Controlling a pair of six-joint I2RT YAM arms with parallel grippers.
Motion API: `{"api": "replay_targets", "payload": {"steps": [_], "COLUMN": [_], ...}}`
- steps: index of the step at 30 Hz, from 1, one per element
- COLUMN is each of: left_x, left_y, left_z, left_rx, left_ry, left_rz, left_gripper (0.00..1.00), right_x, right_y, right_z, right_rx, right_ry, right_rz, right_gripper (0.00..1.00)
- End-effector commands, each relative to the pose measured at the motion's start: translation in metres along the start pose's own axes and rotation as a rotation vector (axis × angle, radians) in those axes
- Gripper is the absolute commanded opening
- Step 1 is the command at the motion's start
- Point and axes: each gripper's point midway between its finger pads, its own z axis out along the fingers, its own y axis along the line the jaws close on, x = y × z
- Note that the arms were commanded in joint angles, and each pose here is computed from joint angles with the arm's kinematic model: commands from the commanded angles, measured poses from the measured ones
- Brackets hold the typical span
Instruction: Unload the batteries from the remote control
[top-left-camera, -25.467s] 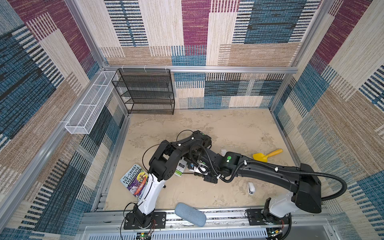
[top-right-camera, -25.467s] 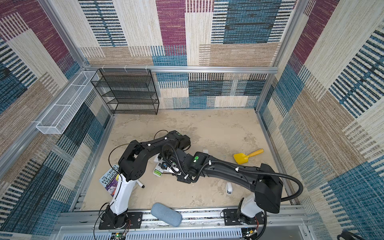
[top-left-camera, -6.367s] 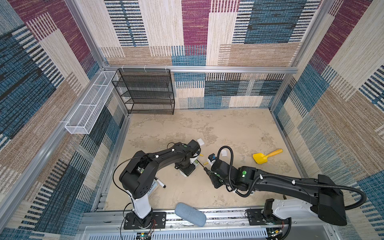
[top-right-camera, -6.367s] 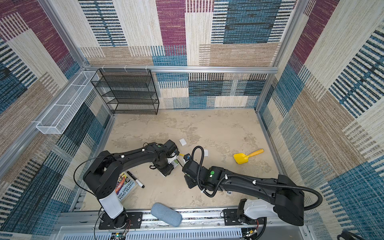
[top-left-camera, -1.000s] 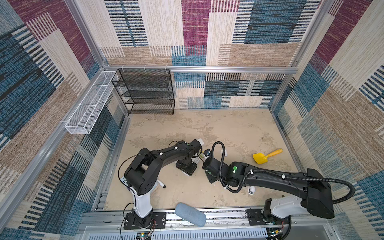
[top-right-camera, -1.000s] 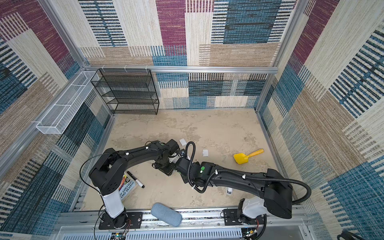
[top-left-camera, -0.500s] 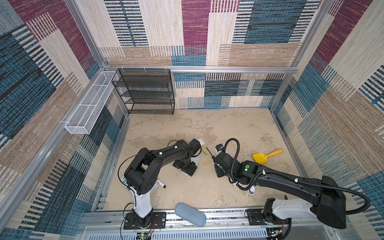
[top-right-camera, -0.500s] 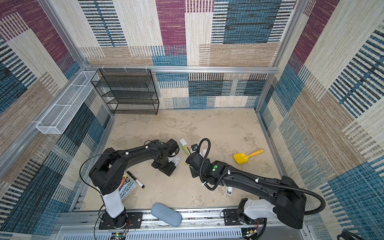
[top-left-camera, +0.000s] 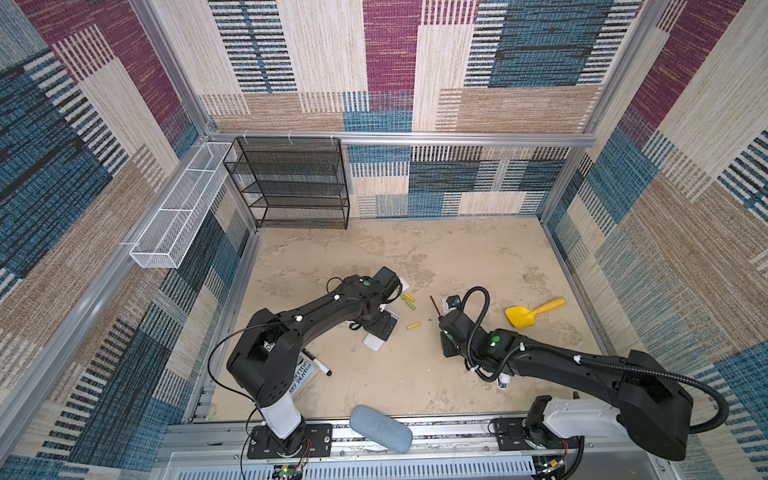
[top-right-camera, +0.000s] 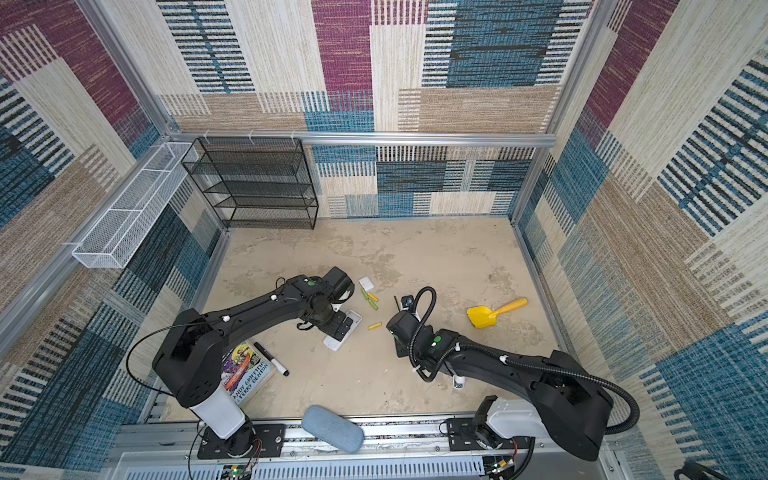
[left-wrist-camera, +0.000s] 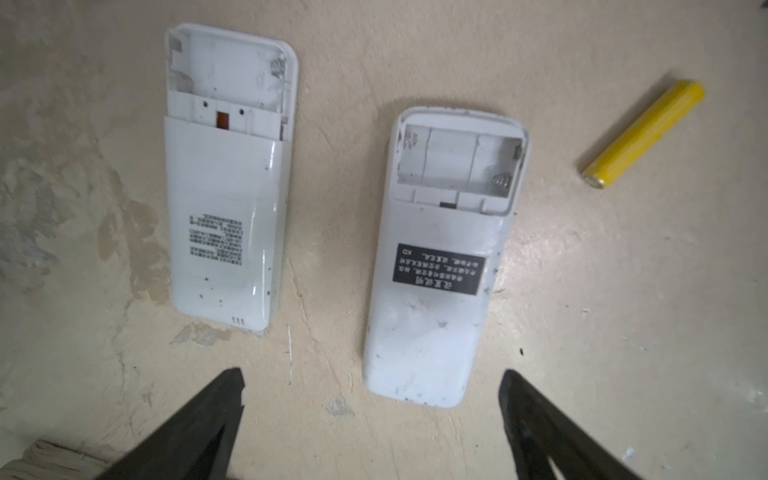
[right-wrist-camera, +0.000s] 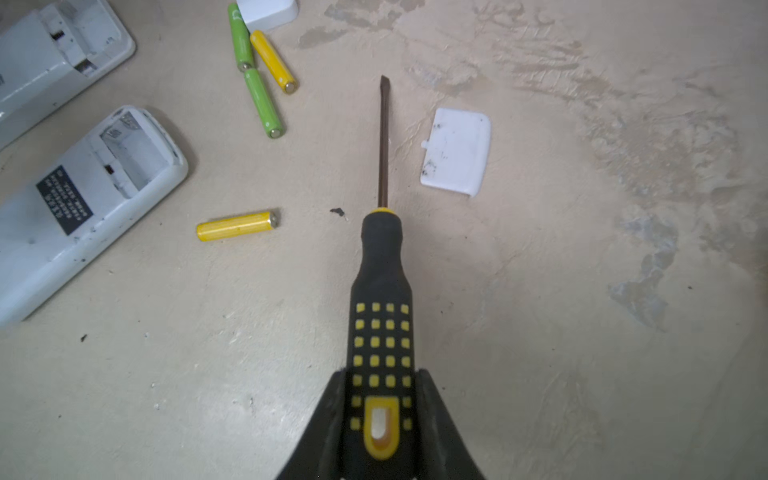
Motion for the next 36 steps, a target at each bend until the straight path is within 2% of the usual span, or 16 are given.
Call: {"api": "replay_targets", "payload": {"steps": [1, 4, 6, 9, 18, 19, 21, 23, 28, 32, 36], "left_x": [-0.017, -0.024, -0.029, -0.032, -0.02, -0.019, -0.015, -0.011, -0.002, 0.009, 0.015], "left_y": [0.006, 0.013, 0.02, 0.031, 0.078, 0.084, 0.101, 0.115, 0.156, 0.189, 0.211], "left_z": [-0.012, -0.024, -0.034, -0.044, -0.057, -0.058, -0.06, -0.064, -0.07, -0.064, -0.054], "left_rx": [-0.02, -0.039, -0.065, -0.09, -0.16, -0.167, -0.202, -0.227, -0.342, -0.43, -0.46], "left_ry": [-0.112, -0.19, -0.246, -0.305, -0.382, -0.394, -0.416, -0.439, -0.493, -0.543, -0.627], "left_rz": [-0.03, -0.041, -0.053, -0.074, -0.197, -0.212, -0.255, -0.28, -0.339, -0.401, -0.462], "left_gripper": [0.99, 0.99, 0.99, 0.99, 0.99, 0.99, 0.99, 0.99, 0.99, 0.99, 0.99], "right_x": [-0.001, 0.006, 0.01, 0.014, 0.018, 0.015, 0.0, -0.019, -0.082, -0.126, -0.15], "right_y": [0.007, 0.006, 0.006, 0.007, 0.015, 0.016, 0.021, 0.023, 0.003, -0.048, -0.107], "right_z": [0.007, 0.011, 0.014, 0.018, 0.027, 0.026, 0.021, 0.013, -0.009, -0.018, -0.024], "right_rx": [-0.037, -0.041, -0.046, -0.055, -0.092, -0.096, -0.121, -0.143, -0.125, -0.043, 0.055], "right_ry": [-0.026, -0.017, -0.015, -0.005, 0.013, 0.005, -0.029, -0.079, -0.258, -0.422, -0.575], "right_rz": [0.043, 0.047, 0.048, 0.04, 0.012, 0.007, -0.009, -0.021, -0.049, -0.048, -0.024], "right_gripper": [0.07, 0.15, 0.24, 0.28, 0.58, 0.62, 0.79, 1.0, 1.0, 1.0, 0.99]}}
